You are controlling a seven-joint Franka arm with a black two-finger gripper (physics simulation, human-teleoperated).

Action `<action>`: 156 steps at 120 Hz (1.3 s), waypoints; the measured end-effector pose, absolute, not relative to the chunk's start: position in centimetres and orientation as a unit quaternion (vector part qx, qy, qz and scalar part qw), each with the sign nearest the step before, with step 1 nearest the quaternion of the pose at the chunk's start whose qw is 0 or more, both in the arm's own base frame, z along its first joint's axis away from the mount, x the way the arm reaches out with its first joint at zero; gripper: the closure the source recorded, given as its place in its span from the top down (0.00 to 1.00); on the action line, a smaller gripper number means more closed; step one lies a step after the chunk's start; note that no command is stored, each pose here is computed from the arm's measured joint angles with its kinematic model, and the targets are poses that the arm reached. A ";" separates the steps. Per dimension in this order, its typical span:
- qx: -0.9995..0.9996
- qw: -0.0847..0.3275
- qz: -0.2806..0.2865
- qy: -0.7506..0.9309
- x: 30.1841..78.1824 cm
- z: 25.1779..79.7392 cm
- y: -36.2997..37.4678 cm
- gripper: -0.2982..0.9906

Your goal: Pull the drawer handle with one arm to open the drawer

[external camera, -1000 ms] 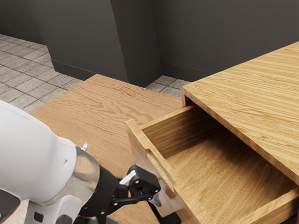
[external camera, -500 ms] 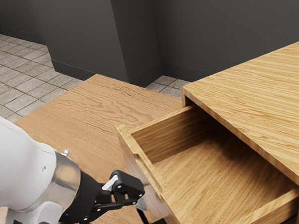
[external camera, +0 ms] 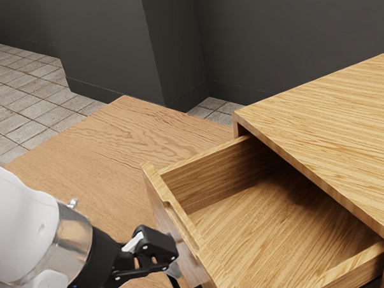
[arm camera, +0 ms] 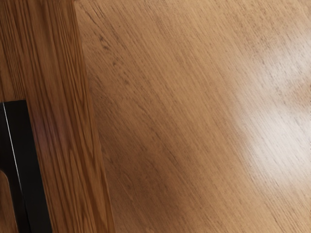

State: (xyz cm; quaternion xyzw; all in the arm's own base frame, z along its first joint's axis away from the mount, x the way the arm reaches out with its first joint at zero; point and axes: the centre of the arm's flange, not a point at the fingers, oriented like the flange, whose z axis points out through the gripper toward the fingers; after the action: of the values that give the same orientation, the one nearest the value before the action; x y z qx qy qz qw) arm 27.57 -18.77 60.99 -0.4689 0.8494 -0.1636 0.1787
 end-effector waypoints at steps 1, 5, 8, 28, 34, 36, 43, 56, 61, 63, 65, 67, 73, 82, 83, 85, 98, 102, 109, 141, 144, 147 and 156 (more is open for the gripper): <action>-0.469 0.179 -0.164 0.849 27.5 61.0 -18.8 0.75; -0.469 0.179 -0.163 0.849 27.4 61.0 -18.9 0.75; -0.470 0.179 -0.162 0.849 27.4 61.0 -18.9 0.75; -0.485 0.175 -0.157 0.843 27.5 60.7 -18.2 0.77; -0.489 0.174 -0.155 0.841 27.6 60.6 -18.0 0.77; -0.491 0.173 -0.154 0.840 27.6 60.5 -17.9 0.78; -0.495 0.171 -0.153 0.838 27.7 60.3 -17.7 0.77; -0.496 0.173 -0.153 0.837 27.2 60.4 -18.0 0.77; -0.497 0.174 -0.153 0.836 27.0 60.5 -18.0 0.75; -0.497 0.175 -0.153 0.836 26.9 60.5 -18.1 0.75; -0.497 0.176 -0.153 0.836 26.8 60.5 -18.2 0.74; -0.496 0.176 -0.153 0.836 26.7 60.6 -18.3 0.74; -0.496 0.178 -0.154 0.836 26.4 60.7 -18.4 0.73; -0.497 0.177 -0.154 0.835 26.3 60.7 -18.4 0.75; -0.497 0.177 -0.154 0.835 26.3 60.7 -18.4 0.75; -0.498 0.177 -0.153 0.835 26.3 60.7 -18.3 0.75; -0.502 0.172 -0.152 0.834 26.3 60.4 -18.3 0.76; -0.503 0.171 -0.150 0.834 26.3 60.3 -18.2 0.77; -0.505 0.171 -0.149 0.833 26.2 60.2 -18.3 0.77; -0.503 0.174 -0.151 0.833 25.3 60.6 -18.7 0.76; -0.502 0.175 -0.152 0.833 25.2 60.8 -18.8 0.76; -0.501 0.177 -0.154 0.833 25.1 61.0 -18.9 0.76; -0.494 0.185 -0.158 0.835 24.5 61.7 -19.5 0.77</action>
State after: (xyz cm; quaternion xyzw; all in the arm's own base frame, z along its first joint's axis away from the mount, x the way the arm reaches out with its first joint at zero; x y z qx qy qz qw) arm 24.49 -19.52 61.75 -0.4938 0.8348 -0.1582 0.1848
